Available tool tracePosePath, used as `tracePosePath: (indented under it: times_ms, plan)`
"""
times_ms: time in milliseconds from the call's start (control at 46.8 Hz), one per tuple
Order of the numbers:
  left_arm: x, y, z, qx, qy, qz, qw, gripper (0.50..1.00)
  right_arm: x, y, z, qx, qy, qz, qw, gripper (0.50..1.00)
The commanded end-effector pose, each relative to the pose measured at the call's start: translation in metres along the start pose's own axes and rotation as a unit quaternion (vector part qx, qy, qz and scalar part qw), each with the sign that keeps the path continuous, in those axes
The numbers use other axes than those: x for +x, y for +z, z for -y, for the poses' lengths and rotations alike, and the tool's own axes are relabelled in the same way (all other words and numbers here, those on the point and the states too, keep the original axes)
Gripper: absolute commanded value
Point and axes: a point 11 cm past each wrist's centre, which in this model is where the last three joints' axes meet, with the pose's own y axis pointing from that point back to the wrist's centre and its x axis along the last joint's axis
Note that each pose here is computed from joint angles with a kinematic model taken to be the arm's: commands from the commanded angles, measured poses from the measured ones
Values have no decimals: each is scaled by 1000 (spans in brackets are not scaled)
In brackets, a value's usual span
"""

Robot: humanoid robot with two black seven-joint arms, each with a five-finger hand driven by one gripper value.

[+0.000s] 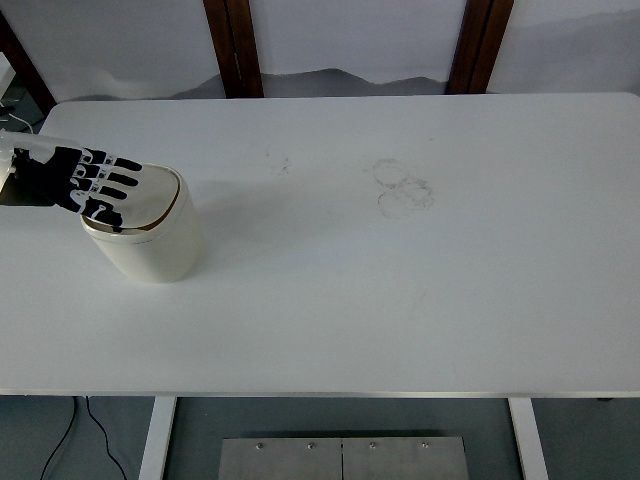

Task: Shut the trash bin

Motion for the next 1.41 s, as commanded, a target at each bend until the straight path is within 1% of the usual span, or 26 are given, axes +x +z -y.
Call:
tracePosePath:
  times_ms: [0,278,684,833,1111,1132,1261,1325,1389]
  plan:
    - [0,-1,1,1,1,-1,1000,1000,0,0,0,0,0,0,1000,995]
    - [-1,-14,5,11,-4,-11,1000,1000,0,0,0,0,0,0,1000,995]
    - [-1,-9,4,4,-3,-10,1000,1000,0,0,0,0,0,0,1000,995]
    - [3,-4,-2,-8,3,-13,1000,1000,0,0,0,0,0,0,1000,995]
    - [7,31,-15,-56,12,3,998,1000,0,0,0,0,0,0,1000,995]
    - [8,38,-18,-67,14,5,998,1000,0,0,0,-1,0,-1,1000,995]
    - [19,59,-30,-104,34,7,994,1000,0,0,0,0,0,0,1000,995]
    - [27,72,-40,-132,47,6,990,1000,0,0,0,0,0,-1,1000,995]
    - [32,90,-50,-172,55,6,983,1000,0,0,0,0,0,0,1000,995]
